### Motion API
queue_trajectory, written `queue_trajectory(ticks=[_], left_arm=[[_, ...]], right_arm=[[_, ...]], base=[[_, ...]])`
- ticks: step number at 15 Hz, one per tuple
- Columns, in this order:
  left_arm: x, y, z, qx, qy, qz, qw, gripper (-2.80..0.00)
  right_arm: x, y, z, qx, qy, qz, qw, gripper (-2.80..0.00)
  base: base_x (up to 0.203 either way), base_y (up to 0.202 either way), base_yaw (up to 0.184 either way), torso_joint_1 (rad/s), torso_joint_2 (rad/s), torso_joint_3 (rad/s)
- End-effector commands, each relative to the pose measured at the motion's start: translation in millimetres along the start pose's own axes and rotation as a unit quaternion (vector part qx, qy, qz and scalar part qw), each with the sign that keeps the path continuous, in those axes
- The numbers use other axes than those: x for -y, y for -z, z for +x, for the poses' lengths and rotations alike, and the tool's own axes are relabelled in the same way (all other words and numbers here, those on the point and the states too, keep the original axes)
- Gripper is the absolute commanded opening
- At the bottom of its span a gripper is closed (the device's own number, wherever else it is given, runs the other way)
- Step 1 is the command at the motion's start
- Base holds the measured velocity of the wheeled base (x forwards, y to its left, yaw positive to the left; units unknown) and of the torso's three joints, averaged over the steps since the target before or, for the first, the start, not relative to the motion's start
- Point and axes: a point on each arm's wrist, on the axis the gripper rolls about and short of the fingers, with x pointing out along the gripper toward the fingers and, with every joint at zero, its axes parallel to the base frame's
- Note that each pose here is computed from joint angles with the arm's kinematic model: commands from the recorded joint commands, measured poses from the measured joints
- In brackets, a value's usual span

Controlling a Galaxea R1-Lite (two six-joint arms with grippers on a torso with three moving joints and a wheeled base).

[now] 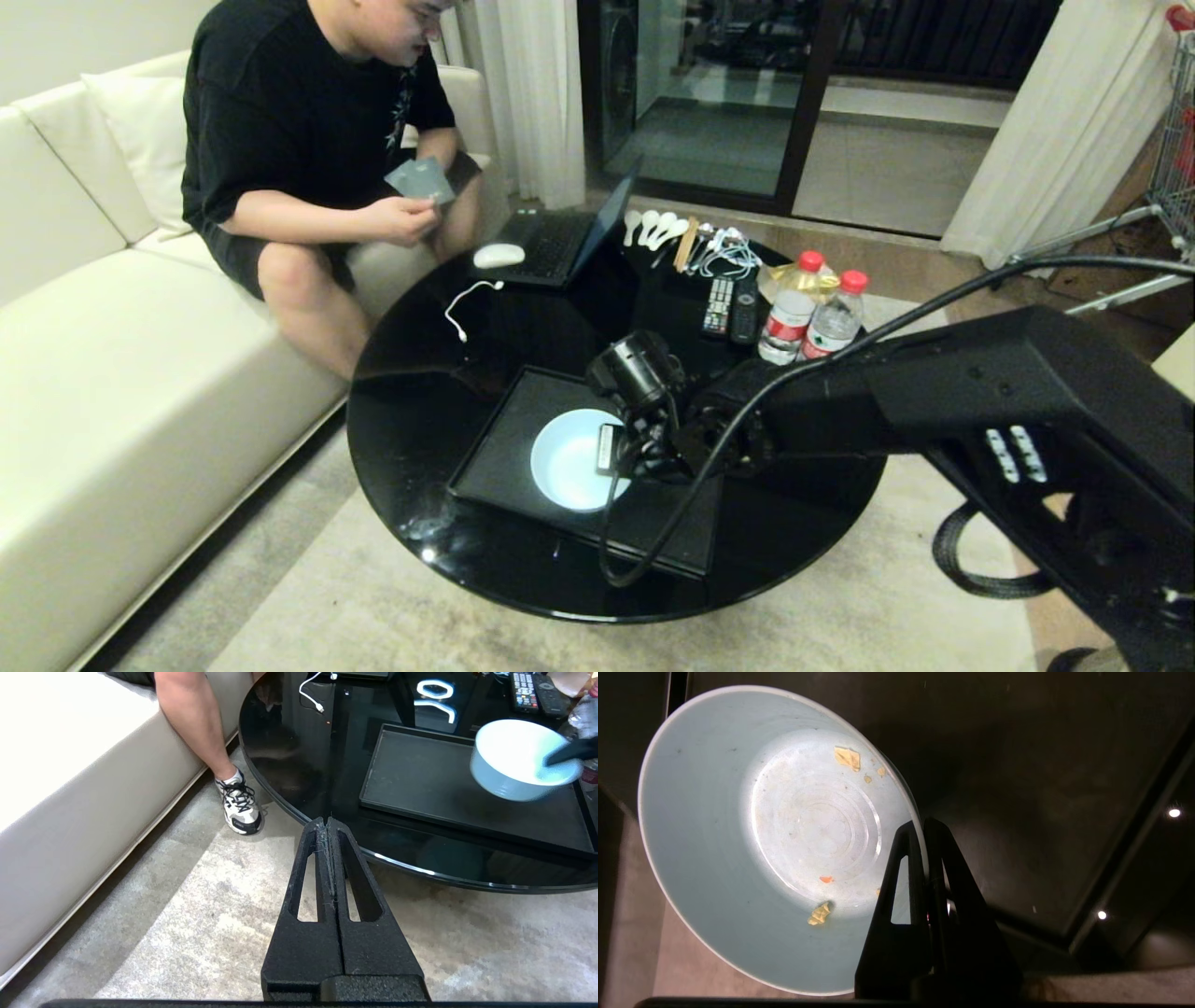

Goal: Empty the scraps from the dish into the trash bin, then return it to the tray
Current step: Put the bowl back to the table

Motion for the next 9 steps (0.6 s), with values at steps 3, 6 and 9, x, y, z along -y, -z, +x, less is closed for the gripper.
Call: queue_trajectory(ticks=[3,6,9], left_arm=[[0.0,0,0,0.000,0.000,0.000,1.0000,-2.80],[0.0,0,0,0.000,0.000,0.000,1.0000,-2.80],[0.0,0,0,0.000,0.000,0.000,1.0000,-2.80]], right_arm=[[6,-6,41,0.015,0.024,0.015,0.999,-2.80],[18,-14,57,0.021,0.037,0.026,0.999,-2.80],[31,-18,68,0.020,0.051,0.034,0.998,-2.80]], base=[[0.000,0.000,0.000,0.000,0.00,0.000],[0.000,0.000,0.000,0.000,0.00,0.000],[0.000,0.000,0.000,0.000,0.00,0.000]])
